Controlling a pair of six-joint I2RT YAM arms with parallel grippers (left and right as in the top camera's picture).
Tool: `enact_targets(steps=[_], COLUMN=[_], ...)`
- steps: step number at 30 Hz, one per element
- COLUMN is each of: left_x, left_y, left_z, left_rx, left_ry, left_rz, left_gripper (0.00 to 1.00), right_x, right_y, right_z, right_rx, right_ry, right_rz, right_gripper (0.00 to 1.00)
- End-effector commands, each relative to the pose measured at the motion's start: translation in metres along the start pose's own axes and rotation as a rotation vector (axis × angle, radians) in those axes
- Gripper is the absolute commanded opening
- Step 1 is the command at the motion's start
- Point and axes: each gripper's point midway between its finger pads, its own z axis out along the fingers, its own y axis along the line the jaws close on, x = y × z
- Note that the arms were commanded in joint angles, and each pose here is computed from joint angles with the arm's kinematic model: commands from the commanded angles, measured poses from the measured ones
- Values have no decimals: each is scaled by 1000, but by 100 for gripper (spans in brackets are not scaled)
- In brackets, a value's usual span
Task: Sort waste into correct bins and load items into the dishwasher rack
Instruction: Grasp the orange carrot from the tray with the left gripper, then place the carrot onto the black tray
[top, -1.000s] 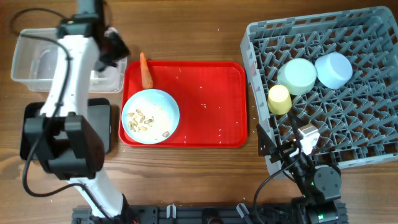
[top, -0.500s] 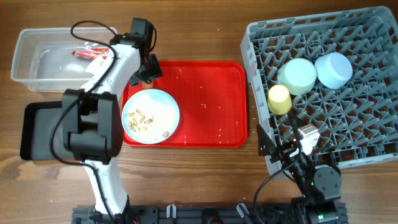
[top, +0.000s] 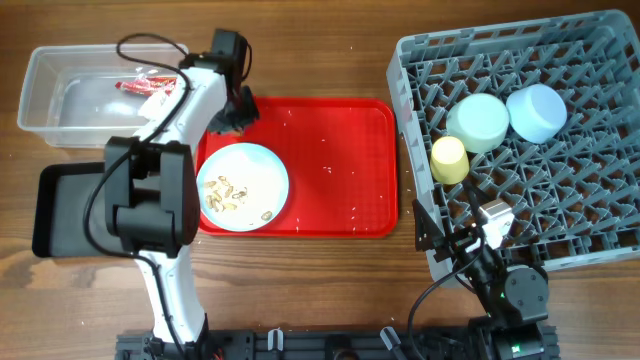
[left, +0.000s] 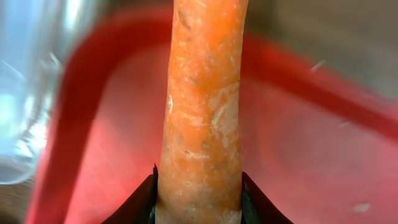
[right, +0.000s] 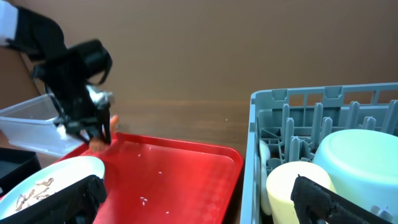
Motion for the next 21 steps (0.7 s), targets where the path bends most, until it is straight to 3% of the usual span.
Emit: enact_targets(steps=[1, 5, 8, 10, 12, 15, 21], left_x=[-48, -42, -9, 14, 28, 38, 69], left_y=[-5, 15, 47, 72, 101, 136, 209], left_z=[-79, -125, -156, -174, -189, -195, -151], left_rx=[103, 111, 67, 25, -18, -50, -146], left_ry=[-184, -201, -118, -60, -35, -12, 101], left_rz=[-47, -106, -187, -222, -303, -407, -643], left_gripper=[32, 29, 42, 31, 29, 18, 7], right_x=[-4, -4, -4, -4, -4, -4, -4], right_y=[-2, -2, -2, -2, -2, -2, -2], right_z=[-1, -1, -1, -1, -1, -1, -1], right_rx=[11, 11, 11, 11, 11, 11, 11], right_ry=[-18, -18, -18, -18, -18, -18, -18], right_rz=[8, 8, 7, 8, 8, 7, 8], right_gripper=[100, 100, 100, 100, 100, 100, 100])
